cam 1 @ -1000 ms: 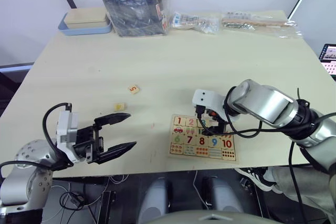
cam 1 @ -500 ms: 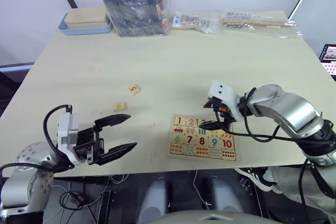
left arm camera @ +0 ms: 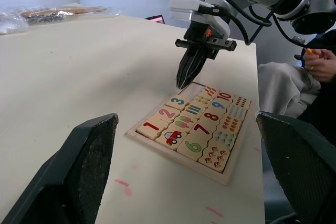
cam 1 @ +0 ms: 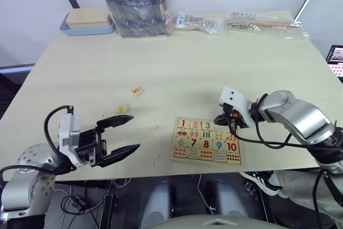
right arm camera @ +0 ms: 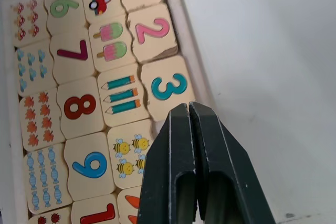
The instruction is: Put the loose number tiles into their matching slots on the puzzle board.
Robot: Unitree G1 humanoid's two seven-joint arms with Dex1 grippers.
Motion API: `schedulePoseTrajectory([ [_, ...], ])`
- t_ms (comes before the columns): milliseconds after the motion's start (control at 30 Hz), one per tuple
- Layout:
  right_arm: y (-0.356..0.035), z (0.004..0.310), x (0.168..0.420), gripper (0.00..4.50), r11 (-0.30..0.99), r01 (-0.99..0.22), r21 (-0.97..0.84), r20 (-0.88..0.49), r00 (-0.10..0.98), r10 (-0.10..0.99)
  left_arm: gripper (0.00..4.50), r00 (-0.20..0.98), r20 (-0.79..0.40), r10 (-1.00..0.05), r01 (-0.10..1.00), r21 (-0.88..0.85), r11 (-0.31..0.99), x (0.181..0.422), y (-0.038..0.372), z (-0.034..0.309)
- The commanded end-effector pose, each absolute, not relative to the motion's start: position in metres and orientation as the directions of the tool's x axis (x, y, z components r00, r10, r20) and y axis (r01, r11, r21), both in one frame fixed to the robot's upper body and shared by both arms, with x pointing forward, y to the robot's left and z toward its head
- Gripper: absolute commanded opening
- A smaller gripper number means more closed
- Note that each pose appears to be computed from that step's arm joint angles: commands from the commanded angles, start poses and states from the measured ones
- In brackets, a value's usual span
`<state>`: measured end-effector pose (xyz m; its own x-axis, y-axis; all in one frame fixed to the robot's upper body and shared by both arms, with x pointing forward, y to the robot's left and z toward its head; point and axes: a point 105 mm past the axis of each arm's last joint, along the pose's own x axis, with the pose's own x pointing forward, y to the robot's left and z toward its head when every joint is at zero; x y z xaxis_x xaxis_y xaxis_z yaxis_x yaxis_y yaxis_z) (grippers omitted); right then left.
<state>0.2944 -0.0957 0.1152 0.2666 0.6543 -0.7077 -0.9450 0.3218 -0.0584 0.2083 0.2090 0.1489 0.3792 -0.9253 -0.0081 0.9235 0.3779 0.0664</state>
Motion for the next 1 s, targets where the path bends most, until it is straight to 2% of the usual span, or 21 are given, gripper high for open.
schedulePoseTrajectory([
  [33,-0.098,0.118,0.296,0.04,0.317,-0.944,-0.091,-0.711,0.285,0.642,4.5,0.361,-0.006,-0.933,0.929,0.089,0.359,0.206,0.205,0.153],
  [1000,-0.091,0.107,0.292,0.04,0.286,-0.953,-0.096,-0.736,0.262,0.625,4.5,0.372,-0.005,-0.928,0.925,0.087,0.37,0.204,0.205,0.151],
])
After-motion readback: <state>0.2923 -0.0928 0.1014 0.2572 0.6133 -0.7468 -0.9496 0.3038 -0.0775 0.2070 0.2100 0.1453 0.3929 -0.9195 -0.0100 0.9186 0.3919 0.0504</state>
